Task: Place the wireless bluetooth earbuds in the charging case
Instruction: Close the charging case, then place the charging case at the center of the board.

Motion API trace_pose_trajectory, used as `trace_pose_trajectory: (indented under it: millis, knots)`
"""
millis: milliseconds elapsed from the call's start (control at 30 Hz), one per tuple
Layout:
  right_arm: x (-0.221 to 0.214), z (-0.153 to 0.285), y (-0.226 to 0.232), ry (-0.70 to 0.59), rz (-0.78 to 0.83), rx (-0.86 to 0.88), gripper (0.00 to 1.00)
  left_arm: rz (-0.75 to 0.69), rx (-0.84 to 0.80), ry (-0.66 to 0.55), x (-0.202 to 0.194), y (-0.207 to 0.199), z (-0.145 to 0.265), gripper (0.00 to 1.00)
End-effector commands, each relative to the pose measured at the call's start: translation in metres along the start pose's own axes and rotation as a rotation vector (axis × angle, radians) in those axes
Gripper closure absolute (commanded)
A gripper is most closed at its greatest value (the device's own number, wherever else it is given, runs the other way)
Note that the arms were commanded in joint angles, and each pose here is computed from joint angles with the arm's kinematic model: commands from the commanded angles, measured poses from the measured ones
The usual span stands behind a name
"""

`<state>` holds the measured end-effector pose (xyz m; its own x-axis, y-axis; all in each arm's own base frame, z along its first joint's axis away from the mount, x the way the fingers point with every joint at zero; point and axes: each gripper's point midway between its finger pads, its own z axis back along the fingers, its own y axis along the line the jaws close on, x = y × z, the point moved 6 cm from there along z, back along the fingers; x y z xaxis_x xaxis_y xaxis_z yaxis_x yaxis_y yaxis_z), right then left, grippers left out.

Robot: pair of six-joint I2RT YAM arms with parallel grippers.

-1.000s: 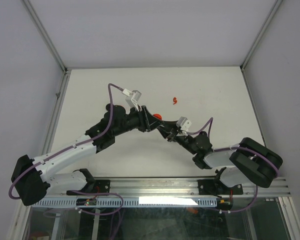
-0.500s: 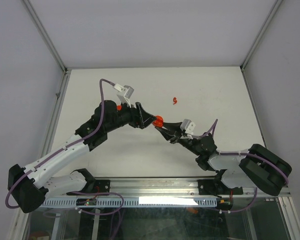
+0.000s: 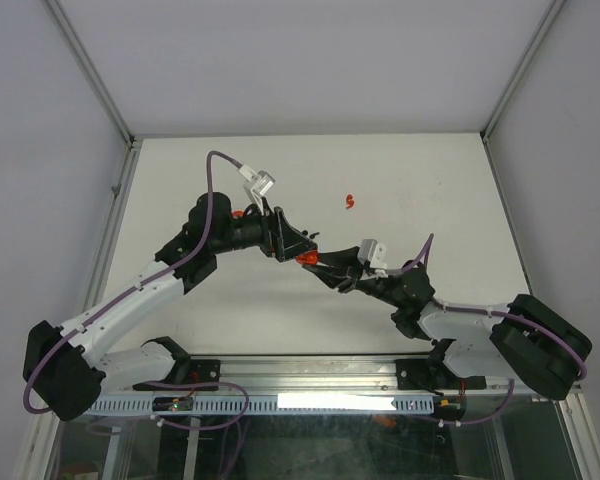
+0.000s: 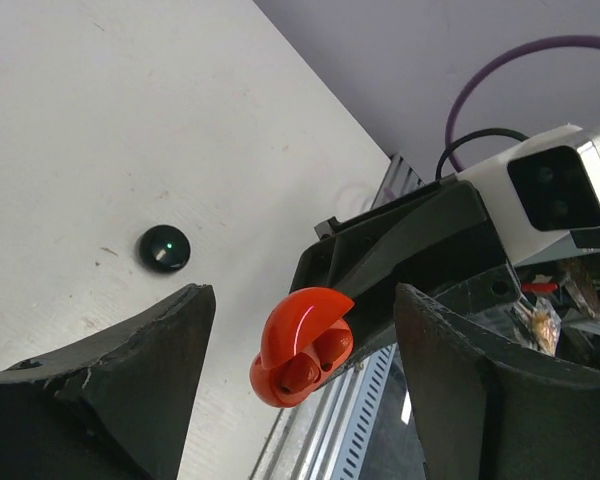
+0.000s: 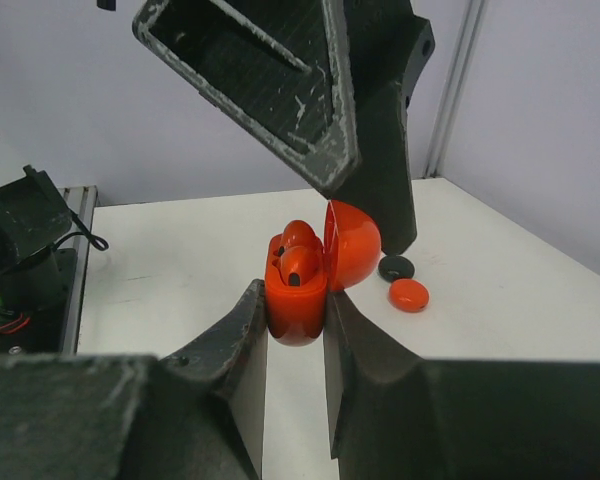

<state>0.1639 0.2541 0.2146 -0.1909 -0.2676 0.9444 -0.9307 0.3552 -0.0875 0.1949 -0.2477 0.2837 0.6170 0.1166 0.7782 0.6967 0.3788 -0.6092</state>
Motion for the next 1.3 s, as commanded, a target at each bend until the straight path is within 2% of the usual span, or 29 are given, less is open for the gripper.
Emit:
trace_pose_trajectory:
  millis: [0,300,600,767,900,1133,1267]
  knots:
    - [0.028,-0.01,0.002,-0.1,0.0,0.036,1.0,-0.009,-0.114,0.018,-0.001,-0.01,-0.003,0.26]
    - [0.02,-0.01,0.0,-0.067,-0.043,0.022,1.0,-0.023,-0.275,0.055,-0.004,-0.027,0.001,0.37]
    - [0.007,-0.009,-0.002,0.001,-0.088,0.019,1.0,-0.076,-0.333,0.045,0.002,-0.041,0.011,0.39]
    - [-0.001,-0.01,0.001,0.057,-0.12,0.041,1.0,-0.096,-0.31,0.031,0.005,-0.041,0.013,0.38]
    - [-0.009,-0.006,-0.003,0.128,-0.173,0.01,1.0,-0.09,-0.173,0.017,0.01,-0.028,0.013,0.35]
    - [-0.025,0.016,-0.02,0.349,-0.351,-0.172,1.0,-0.13,0.321,-0.076,0.027,0.022,0.034,0.29]
    - [-0.034,0.038,-0.038,0.508,-0.456,-0.357,1.0,-0.169,0.54,-0.072,0.03,0.042,0.055,0.23]
